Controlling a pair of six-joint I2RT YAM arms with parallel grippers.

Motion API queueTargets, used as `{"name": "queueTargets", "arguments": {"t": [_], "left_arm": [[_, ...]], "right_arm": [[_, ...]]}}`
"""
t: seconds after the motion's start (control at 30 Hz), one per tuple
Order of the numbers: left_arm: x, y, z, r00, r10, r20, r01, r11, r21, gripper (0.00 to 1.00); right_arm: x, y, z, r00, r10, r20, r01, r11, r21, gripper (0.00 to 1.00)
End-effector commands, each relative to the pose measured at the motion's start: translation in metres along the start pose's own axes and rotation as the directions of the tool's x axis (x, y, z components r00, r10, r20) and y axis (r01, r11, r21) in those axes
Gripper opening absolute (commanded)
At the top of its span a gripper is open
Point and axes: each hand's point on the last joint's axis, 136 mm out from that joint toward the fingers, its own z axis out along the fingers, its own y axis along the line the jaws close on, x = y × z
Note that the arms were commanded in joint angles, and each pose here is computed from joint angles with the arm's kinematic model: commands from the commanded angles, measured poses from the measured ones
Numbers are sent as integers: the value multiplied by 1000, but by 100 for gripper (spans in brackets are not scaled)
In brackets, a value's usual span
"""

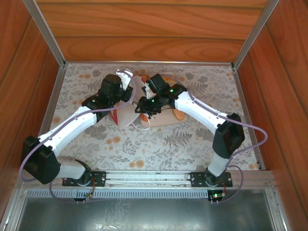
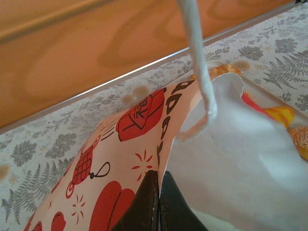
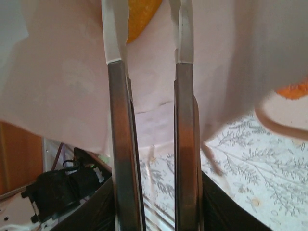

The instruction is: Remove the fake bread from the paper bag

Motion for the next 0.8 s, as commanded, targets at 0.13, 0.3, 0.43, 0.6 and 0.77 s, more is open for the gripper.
{"name": "queueTargets", "arguments": {"t": [0.13,0.3,0.43,0.6,0.77], "left_arm": [[-18,-2,1,998,19,65,-19,1000,-4,0],[-12,0,5,999,6,48,-4,999,-35,0],[-8,-1,7,999,5,37,-4,999,-45,0],[-9,-4,10,999,-3,36,5,999,-45,0],[-11,3,15,999,-23,31,26,995,-96,0]], "right_arm": [[-18,5,14,1000,7,28,-7,1000,14,41],[-24,6,28,999,36,22,-36,999,-5,45],[-29,9,35,998,54,20,-53,998,-26,52],[-32,15,44,998,68,3,-67,995,-68,53],[-31,16,38,998,65,27,-63,995,-80,52]]}}
